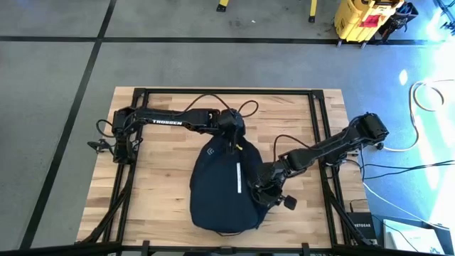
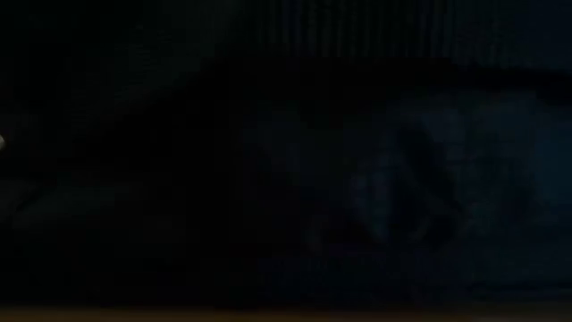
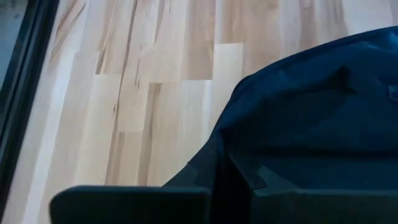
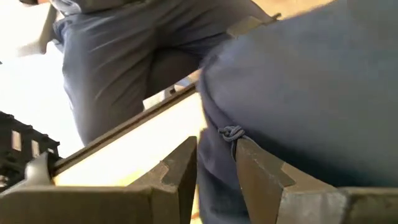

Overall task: Unpack backpack
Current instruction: Open the black backpack

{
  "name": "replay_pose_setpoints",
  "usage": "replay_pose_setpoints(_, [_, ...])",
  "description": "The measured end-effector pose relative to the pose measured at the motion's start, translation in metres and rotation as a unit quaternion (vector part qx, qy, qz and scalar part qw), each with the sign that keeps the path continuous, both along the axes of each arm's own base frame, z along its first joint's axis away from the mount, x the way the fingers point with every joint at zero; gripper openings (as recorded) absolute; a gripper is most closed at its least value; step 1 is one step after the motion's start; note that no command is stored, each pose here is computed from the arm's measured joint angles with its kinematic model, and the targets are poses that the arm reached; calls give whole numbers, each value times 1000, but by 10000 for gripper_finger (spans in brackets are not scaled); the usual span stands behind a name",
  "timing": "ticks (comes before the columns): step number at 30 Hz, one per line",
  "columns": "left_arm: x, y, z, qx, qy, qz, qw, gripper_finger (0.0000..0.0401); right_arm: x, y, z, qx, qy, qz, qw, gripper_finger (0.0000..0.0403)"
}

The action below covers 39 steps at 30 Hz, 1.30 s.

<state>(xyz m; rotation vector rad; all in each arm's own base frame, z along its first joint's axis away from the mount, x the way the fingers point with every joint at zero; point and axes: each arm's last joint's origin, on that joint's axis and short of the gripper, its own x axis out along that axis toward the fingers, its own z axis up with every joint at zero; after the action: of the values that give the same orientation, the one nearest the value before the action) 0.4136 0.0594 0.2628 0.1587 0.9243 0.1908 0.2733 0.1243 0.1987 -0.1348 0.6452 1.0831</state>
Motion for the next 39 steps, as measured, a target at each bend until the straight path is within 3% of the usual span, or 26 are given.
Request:
replay_pose_setpoints(16, [-10,45,0,7,6,53,999,0,-13,11,20,-12,-38,-18,999,92])
replay_pose_setpoints(30, [-15,75,2,-2,-20,99,995,0,-4,13,29,-11,-123,-43,991,92])
replay_pose_setpoints(39, [-17,82,3,-4,-28,111,993,0,7,17,18,-17,-142,-48,988,92])
